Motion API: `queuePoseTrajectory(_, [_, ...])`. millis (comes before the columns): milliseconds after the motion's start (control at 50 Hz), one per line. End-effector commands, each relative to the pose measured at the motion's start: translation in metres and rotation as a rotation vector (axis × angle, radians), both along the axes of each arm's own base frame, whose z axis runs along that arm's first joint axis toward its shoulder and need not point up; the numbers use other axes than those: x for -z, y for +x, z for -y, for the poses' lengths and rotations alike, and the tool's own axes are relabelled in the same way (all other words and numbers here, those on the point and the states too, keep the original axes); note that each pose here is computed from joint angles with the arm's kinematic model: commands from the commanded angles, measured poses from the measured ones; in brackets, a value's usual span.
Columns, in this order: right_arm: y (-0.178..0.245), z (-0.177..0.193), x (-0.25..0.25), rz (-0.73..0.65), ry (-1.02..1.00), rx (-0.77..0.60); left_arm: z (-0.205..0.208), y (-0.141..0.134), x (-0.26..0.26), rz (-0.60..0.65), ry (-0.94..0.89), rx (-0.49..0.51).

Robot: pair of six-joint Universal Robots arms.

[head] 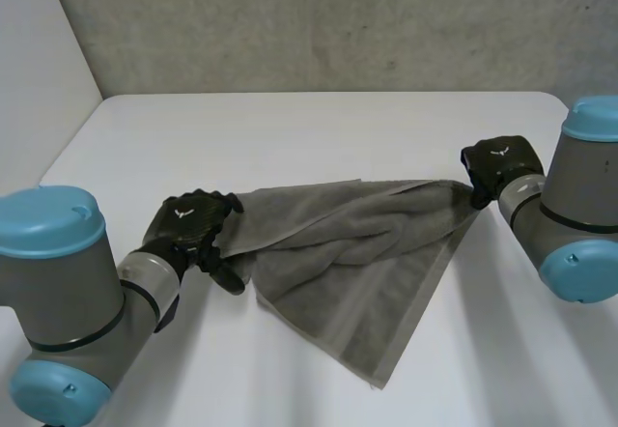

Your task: Fold the towel.

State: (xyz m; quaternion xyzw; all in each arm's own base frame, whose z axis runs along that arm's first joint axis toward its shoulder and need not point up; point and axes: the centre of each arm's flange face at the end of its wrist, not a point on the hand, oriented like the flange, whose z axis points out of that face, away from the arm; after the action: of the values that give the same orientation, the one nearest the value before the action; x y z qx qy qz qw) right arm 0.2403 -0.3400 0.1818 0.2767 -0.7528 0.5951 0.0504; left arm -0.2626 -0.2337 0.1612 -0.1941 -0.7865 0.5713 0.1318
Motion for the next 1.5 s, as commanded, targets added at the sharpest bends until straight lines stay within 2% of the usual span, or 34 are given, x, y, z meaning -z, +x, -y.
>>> queuePoseTrajectory(20, [0.000, -0.003, 0.003, -0.002, 0.010, -0.004, 0.011, -0.005, 0.021, 0.033, 0.000, 0.000])
queuePoseTrajectory(300, [0.001, -0.005, -0.001, 0.002, 0.001, -0.010, 0.044, -0.022, 0.039, 0.109, -0.058, 0.027])
queuePoseTrajectory(460, [0.007, 0.007, -0.043, 0.055, -0.149, -0.045, 0.089, -0.041, -0.012, 0.067, -0.322, -0.007])
queuePoseTrajectory(500, [0.016, 0.019, -0.084, 0.116, -0.336, -0.100, 0.108, -0.051, -0.052, 0.057, -0.483, -0.014])
queuePoseTrajectory(520, [0.016, 0.019, -0.084, 0.116, -0.337, -0.100, 0.108, -0.051, -0.052, 0.057, -0.484, -0.014])
queuePoseTrajectory(560, [0.026, 0.031, -0.136, 0.189, -0.609, -0.155, 0.126, -0.061, -0.108, 0.026, -0.693, -0.038])
queuePoseTrajectory(580, [0.026, 0.031, -0.136, 0.189, -0.611, -0.155, 0.126, -0.061, -0.108, 0.025, -0.694, -0.038])
queuePoseTrajectory(600, [0.030, 0.033, -0.164, 0.231, -0.773, -0.179, 0.132, -0.064, -0.138, -0.016, -0.798, -0.055])
queuePoseTrajectory(620, [0.032, 0.027, -0.195, 0.279, -0.950, -0.201, 0.132, -0.064, -0.139, -0.016, -0.799, -0.055])
queuePoseTrajectory(640, [0.032, 0.027, -0.195, 0.280, -0.951, -0.201, 0.132, -0.066, -0.172, -0.072, -0.907, -0.065])
queuePoseTrajectory(660, [0.032, 0.013, -0.232, 0.331, -1.126, -0.220, 0.126, -0.071, -0.199, -0.139, -1.008, -0.052])
queuePoseTrajectory(680, [0.032, 0.013, -0.232, 0.332, -1.128, -0.220, 0.126, -0.071, -0.200, -0.140, -1.009, -0.052])
queuePoseTrajectory(700, [0.029, -0.004, -0.267, 0.388, -1.275, -0.222, 0.120, -0.068, -0.230, -0.210, -1.116, -0.036])
queuePoseTrajectory(720, [0.027, -0.015, -0.283, 0.410, -1.325, -0.229, 0.110, -0.064, -0.259, -0.279, -1.218, -0.007])
queuePoseTrajectory(740, [0.027, -0.015, -0.283, 0.410, -1.326, -0.229, 0.110, -0.063, -0.259, -0.280, -1.219, -0.007])
queuePoseTrajectory(780, [0.022, -0.017, -0.295, 0.398, -1.274, -0.229, 0.101, -0.055, -0.287, -0.380, -1.309, 0.053])
queuePoseTrajectory(840, [0.026, -0.010, -0.287, 0.383, -1.186, -0.237, 0.106, -0.049, -0.285, -0.390, -1.284, 0.055])
queuePoseTrajectory(880, [0.034, 0.006, -0.261, 0.319, -0.993, -0.261, 0.123, -0.033, -0.263, -0.330, -1.197, 0.022])
queuePoseTrajectory(900, [0.034, 0.006, -0.261, 0.318, -0.993, -0.261, 0.123, -0.032, -0.263, -0.330, -1.196, 0.022])
queuePoseTrajectory(940, [0.042, 0.013, -0.232, 0.244, -0.801, -0.308, 0.135, -0.020, -0.223, -0.260, -1.082, 0.007])
queuePoseTrajectory(960, [0.042, 0.013, -0.232, 0.244, -0.800, -0.308, 0.135, -0.020, -0.223, -0.260, -1.082, 0.007])
queuePoseTrajectory(1000, [0.044, 0.017, -0.199, 0.147, -0.624, -0.329, 0.132, -0.007, -0.193, -0.210, -0.996, 0.008])
queuePoseTrajectory(1060, [0.044, 0.017, -0.182, 0.093, -0.549, -0.334, 0.130, 0.001, -0.180, -0.184, -0.960, 0.022])
queuePoseTrajectory(1100, [0.042, 0.015, -0.150, -0.014, -0.417, -0.338, 0.129, 0.021, -0.141, -0.121, -0.857, 0.040])
queuePoseTrajectory(1120, [0.042, 0.015, -0.150, -0.014, -0.417, -0.339, 0.129, 0.021, -0.141, -0.121, -0.856, 0.041])
queuePoseTrajectory(1180, [0.039, 0.002, -0.085, -0.117, -0.189, -0.379, 0.112, 0.029, -0.082, -0.052, -0.719, 0.103])
queuePoseTrajectory(1200, [0.039, 0.002, -0.085, -0.117, -0.189, -0.380, 0.112, 0.029, -0.082, -0.052, -0.719, 0.103])
queuePoseTrajectory(1240, [0.036, -0.012, -0.045, -0.139, -0.068, -0.400, 0.092, 0.031, -0.043, 0.018, -0.632, 0.155])
queuePoseTrajectory(1260, [0.036, -0.012, -0.045, -0.139, -0.067, -0.401, 0.092, 0.031, -0.043, 0.019, -0.631, 0.156])
queuePoseTrajectory(1320, [0.029, -0.029, -0.009, -0.156, 0.022, -0.403, 0.063, 0.033, -0.006, 0.122, -0.557, 0.241])
queuePoseTrajectory(1420, [0.023, -0.042, -0.003, -0.143, 0.039, -0.392, 0.053, 0.044, 0.007, 0.174, -0.521, 0.250])
queuePoseTrajectory(1500, [0.019, -0.056, -0.003, -0.134, 0.034, -0.388, 0.049, 0.049, -0.002, 0.180, -0.538, 0.235])
